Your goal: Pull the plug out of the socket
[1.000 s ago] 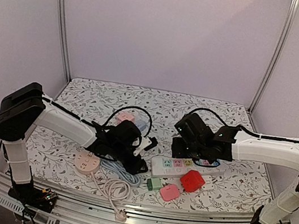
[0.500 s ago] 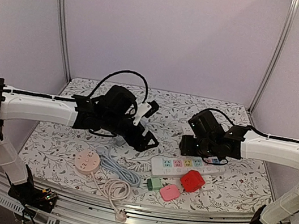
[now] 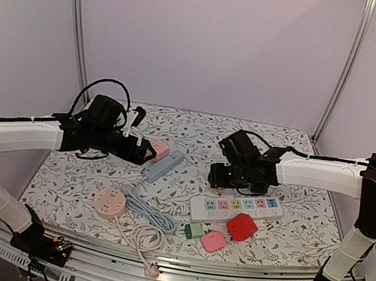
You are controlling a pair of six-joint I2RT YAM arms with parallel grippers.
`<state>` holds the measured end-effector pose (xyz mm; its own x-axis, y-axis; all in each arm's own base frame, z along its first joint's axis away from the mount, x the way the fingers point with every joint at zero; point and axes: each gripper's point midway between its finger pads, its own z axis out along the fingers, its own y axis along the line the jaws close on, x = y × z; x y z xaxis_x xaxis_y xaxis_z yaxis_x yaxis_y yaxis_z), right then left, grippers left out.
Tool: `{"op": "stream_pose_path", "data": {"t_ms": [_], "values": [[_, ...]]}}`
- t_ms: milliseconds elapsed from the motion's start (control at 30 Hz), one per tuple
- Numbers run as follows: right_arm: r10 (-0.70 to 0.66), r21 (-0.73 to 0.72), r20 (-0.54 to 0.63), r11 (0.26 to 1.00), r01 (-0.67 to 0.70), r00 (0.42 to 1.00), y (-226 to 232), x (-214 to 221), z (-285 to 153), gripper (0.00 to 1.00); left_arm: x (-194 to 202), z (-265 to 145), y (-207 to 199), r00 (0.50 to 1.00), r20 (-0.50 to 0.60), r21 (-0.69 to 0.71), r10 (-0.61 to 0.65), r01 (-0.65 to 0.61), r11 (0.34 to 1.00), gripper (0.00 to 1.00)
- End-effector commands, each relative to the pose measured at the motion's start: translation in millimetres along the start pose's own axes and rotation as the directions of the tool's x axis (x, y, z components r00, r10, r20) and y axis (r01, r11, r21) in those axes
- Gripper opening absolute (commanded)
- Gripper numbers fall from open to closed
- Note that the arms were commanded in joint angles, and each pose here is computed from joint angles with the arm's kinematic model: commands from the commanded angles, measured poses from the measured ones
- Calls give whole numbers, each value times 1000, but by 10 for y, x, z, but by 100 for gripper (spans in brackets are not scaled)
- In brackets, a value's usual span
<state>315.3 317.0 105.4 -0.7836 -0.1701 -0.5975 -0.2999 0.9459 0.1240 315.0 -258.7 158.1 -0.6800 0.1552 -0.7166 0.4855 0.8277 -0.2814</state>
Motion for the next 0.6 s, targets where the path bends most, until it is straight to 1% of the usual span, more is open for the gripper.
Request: {"op": "stream_pose_path", "data": {"t_ms": [0, 133, 300, 567], "values": [[9, -35, 5, 999, -9, 1000, 80, -151, 158, 40, -35, -191, 302, 996, 45, -39, -76, 78, 996, 96], [24, -40, -14, 999, -24, 1000, 105, -146, 302, 41, -27, -301, 548, 990, 74, -76, -120, 125, 989, 96], [45, -32, -41, 998, -46, 998, 75, -131, 464, 46, -25, -375, 673, 985, 97, -86, -144, 152, 985, 97], [67, -16, -61, 998, -69, 996, 5, -98, 560, 61, 45, -343, 755, 983, 89, -96, -158, 166, 981, 97]]}}
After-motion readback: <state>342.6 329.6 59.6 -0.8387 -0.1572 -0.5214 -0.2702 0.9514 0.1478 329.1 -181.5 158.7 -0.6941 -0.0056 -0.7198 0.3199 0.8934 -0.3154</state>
